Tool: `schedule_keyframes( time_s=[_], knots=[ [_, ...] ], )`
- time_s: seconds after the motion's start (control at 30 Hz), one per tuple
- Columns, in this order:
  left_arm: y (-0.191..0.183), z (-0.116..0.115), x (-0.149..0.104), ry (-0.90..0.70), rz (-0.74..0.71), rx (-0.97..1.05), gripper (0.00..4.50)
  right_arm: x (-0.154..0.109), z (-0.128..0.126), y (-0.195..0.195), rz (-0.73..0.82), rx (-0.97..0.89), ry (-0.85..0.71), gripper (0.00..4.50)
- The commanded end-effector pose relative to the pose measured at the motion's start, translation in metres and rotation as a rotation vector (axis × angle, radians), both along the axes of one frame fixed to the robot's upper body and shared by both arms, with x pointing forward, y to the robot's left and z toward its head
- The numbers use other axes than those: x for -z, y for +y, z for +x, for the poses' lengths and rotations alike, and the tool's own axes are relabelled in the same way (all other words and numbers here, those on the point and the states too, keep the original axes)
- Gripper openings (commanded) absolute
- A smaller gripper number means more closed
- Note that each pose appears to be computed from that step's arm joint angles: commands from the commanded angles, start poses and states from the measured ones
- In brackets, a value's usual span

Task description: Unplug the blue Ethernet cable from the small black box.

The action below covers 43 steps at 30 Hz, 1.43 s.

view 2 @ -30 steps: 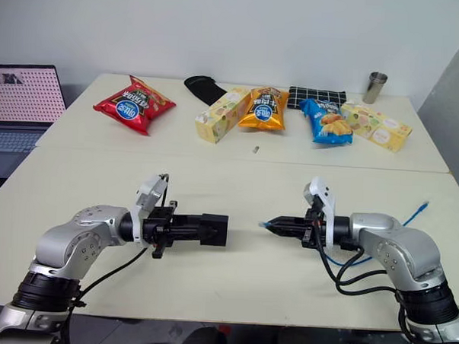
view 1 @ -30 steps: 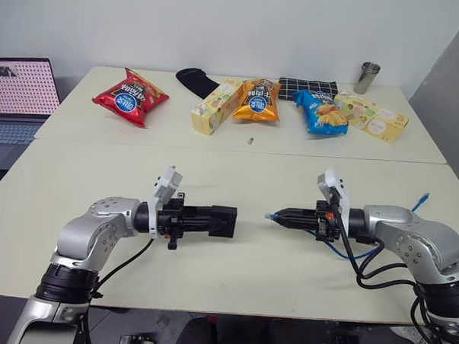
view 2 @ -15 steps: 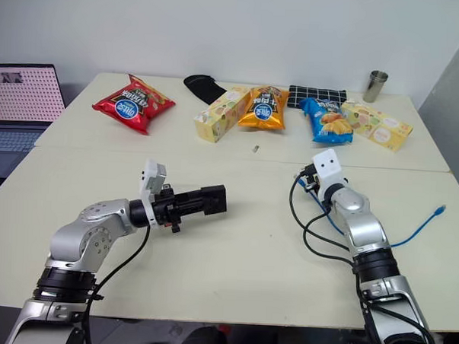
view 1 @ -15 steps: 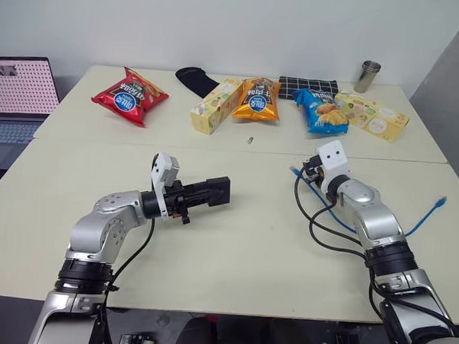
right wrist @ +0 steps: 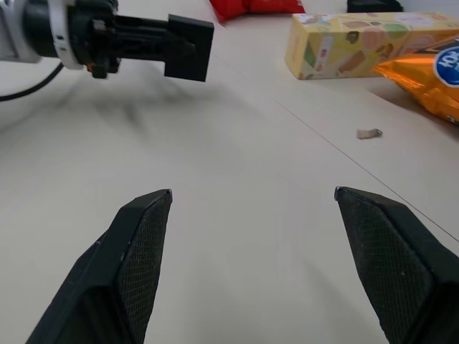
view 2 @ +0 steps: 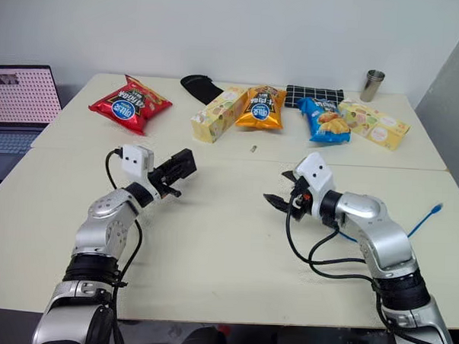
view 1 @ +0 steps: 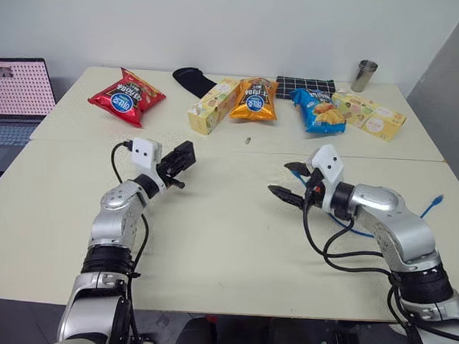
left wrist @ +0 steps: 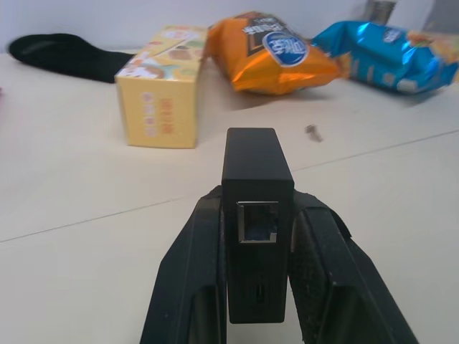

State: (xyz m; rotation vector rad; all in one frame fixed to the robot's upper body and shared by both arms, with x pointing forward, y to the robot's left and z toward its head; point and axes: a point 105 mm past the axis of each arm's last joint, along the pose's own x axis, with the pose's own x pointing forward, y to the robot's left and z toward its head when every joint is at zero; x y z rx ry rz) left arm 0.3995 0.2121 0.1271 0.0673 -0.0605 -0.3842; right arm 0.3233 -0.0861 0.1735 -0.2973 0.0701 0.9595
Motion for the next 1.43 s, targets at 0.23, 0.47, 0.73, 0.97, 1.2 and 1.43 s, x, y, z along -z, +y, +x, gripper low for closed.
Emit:
schedule_keyframes(
  time_s=[0.23, 0.47, 0.73, 0.97, 1.2, 1.43],
  knots=[
    [0.016, 0.012, 0.021, -0.019, 0.068, -0.136, 1.49, -0.023, -0.011, 0.02, 0.008, -0.057, -0.051, 3.87],
    [0.028, -0.003, 0.03, 0.014, 0.071, -0.118, 2.83, -0.02, -0.011, 0.019, 0.0, -0.04, -0.041, 3.87],
    [0.032, -0.05, 0.029, 0.133, 0.159, -0.007, 3.62, -0.01, -0.018, 0.008, -0.005, -0.021, -0.001, 3.87],
    [0.025, -0.092, -0.001, 0.207, 0.247, 0.248, 3.62, -0.009, -0.015, -0.036, -0.023, 0.1, 0.027, 3.87],
    [0.029, -0.104, -0.019, 0.266, 0.361, 0.364, 3.62, -0.005, -0.014, -0.074, -0.07, 0.185, 0.063, 3.87],
    [0.036, -0.099, -0.033, 0.251, 0.397, 0.372, 3.62, -0.005, -0.014, -0.082, -0.071, 0.207, 0.062, 3.87]
  ],
)
